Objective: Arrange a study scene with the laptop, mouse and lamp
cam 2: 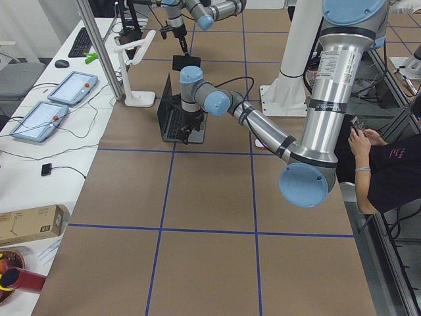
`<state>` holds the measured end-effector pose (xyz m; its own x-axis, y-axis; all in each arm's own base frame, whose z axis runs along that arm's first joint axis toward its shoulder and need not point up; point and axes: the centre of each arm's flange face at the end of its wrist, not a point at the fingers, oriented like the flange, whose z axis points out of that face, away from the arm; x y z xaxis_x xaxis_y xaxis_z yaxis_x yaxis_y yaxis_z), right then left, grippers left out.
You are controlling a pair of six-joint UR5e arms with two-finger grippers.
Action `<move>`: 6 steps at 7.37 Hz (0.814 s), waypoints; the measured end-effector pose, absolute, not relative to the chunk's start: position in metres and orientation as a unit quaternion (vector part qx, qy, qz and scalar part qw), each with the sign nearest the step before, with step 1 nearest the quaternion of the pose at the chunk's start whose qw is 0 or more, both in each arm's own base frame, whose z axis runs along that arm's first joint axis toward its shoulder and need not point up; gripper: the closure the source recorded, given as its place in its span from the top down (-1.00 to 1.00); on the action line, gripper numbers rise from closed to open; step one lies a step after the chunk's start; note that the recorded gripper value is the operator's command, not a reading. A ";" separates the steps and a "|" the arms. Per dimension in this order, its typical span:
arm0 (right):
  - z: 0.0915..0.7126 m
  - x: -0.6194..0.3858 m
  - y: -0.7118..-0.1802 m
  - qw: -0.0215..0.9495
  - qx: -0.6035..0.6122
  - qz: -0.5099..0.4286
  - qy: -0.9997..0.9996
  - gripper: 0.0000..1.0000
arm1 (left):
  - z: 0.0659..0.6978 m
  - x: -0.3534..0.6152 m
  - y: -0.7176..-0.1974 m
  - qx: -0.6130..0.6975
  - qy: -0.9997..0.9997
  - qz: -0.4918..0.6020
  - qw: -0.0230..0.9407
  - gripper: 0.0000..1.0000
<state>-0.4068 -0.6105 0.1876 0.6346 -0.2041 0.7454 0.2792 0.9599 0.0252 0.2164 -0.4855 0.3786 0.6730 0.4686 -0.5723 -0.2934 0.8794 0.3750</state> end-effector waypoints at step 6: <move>0.213 -0.331 -0.599 0.897 0.012 -0.131 -0.423 1.00 | 0.336 0.230 -0.429 0.076 0.392 0.065 0.914 1.00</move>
